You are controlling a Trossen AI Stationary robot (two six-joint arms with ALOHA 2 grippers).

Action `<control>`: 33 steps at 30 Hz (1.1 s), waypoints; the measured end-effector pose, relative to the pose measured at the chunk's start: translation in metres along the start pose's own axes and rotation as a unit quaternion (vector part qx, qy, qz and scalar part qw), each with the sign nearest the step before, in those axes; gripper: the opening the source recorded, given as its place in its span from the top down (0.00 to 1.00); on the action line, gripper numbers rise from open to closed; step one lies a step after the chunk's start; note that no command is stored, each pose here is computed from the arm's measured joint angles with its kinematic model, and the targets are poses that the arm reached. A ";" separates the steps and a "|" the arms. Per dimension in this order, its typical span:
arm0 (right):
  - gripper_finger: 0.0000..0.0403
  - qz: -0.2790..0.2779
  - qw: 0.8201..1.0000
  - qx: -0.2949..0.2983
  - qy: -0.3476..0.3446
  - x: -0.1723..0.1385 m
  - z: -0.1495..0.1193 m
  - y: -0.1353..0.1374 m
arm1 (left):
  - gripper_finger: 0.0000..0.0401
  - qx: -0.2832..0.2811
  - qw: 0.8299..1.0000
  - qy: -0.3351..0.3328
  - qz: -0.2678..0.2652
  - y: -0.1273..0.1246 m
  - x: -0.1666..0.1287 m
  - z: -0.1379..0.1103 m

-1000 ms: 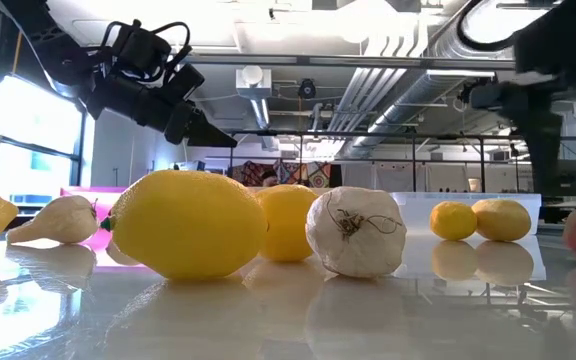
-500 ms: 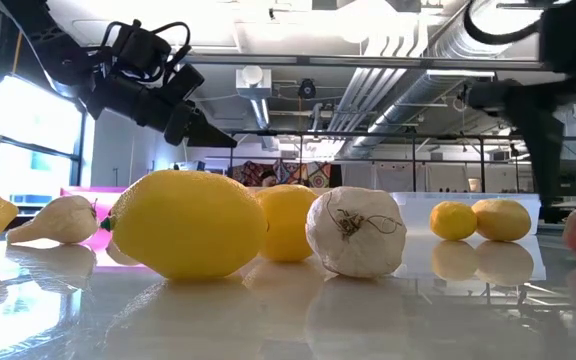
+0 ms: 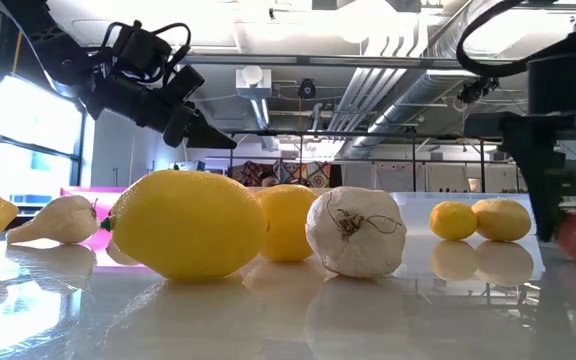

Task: Sort produce into baskets
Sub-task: Put the red chilli pepper into the pink bin

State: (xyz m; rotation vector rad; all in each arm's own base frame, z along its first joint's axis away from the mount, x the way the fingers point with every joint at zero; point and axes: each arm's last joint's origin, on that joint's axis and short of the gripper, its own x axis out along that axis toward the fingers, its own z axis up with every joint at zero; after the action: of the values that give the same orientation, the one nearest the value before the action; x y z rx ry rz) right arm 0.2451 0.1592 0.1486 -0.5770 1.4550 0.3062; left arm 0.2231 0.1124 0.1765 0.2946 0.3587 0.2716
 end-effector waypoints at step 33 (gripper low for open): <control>0.75 -0.134 0.931 0.324 -0.104 -0.048 -0.046 -0.123 | 0.97 -0.009 1.000 0.006 -0.003 -0.001 0.000 -0.001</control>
State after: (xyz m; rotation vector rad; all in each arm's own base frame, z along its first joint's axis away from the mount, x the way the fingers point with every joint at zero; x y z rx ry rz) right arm 0.2663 0.0389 0.2177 -0.1869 1.1602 -0.3187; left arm 0.2228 0.1120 0.1752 0.2735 0.3693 0.2715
